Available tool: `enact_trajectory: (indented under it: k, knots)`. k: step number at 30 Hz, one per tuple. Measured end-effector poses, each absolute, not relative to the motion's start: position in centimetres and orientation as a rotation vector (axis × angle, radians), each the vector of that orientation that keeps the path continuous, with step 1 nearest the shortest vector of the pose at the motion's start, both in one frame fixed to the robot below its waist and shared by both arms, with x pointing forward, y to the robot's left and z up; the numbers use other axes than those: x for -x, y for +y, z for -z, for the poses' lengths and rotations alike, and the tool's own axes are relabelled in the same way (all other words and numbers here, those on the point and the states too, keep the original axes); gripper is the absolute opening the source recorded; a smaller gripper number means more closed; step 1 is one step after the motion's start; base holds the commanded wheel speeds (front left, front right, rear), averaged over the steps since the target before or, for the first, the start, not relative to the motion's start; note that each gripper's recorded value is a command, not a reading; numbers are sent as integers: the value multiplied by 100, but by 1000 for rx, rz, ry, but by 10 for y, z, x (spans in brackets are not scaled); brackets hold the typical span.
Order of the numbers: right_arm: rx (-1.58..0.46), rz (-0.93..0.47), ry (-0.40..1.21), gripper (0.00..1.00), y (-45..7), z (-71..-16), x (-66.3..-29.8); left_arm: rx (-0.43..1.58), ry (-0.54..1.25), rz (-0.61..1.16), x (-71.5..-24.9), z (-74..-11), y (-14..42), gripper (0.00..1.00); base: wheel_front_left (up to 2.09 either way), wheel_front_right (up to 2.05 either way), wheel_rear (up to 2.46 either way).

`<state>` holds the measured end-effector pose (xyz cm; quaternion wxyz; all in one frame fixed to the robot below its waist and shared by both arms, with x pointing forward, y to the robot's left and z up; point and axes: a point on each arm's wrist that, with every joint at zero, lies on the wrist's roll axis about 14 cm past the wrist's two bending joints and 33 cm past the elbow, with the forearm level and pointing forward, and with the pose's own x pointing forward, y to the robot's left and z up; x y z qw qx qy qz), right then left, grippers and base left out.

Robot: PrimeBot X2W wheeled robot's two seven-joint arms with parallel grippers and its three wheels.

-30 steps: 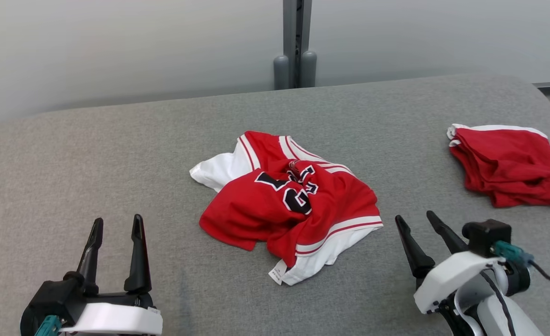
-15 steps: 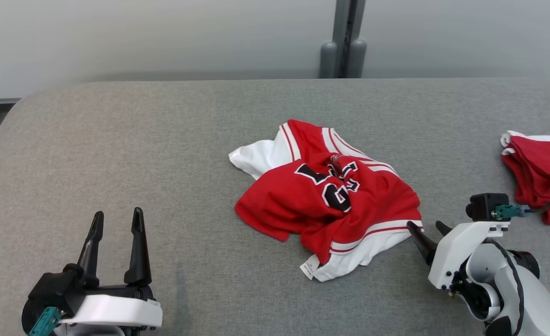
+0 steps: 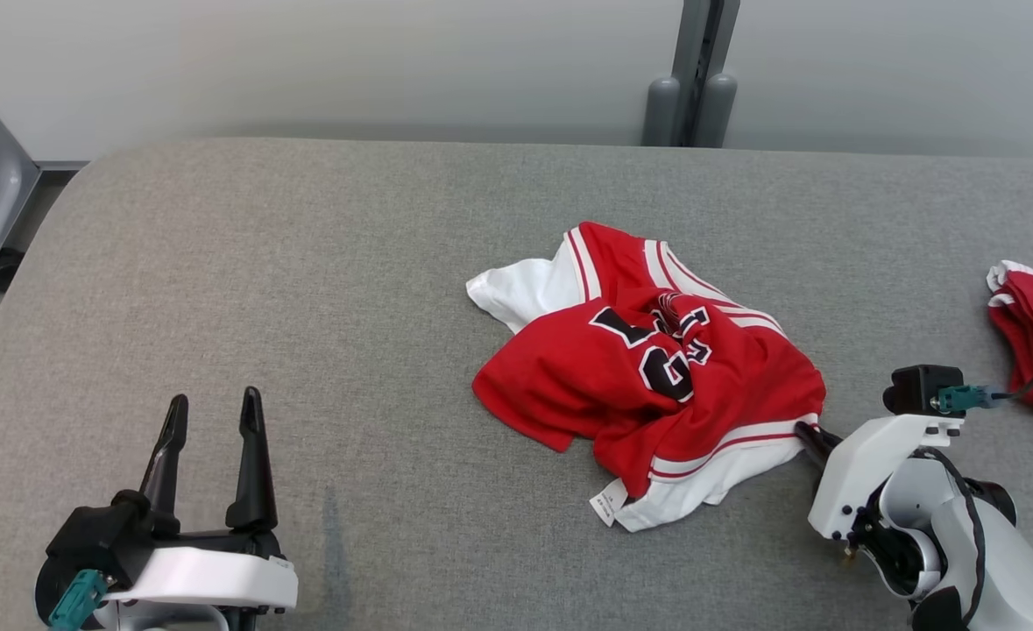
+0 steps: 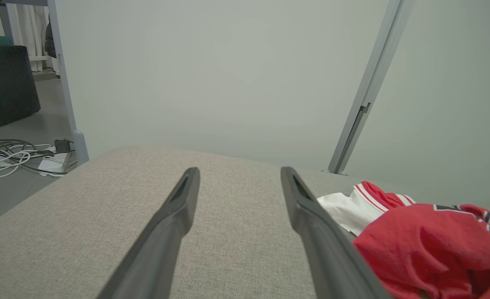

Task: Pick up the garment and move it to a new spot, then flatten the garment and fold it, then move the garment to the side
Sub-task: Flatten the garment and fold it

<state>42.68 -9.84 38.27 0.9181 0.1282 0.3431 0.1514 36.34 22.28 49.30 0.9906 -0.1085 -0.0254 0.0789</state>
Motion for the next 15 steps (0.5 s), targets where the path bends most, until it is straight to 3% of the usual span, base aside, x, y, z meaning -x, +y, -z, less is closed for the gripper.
enact_trajectory:
  k: [7,15]
  knots:
    - [-290,-313,541,0,-105,-424,-442,225,-69,-125,-367,-499,214,100,0,0,0]
    - [-276,-236,430,0,-155,-461,-453,230,-67,-88,-371,-499,202,100,0,0,0]
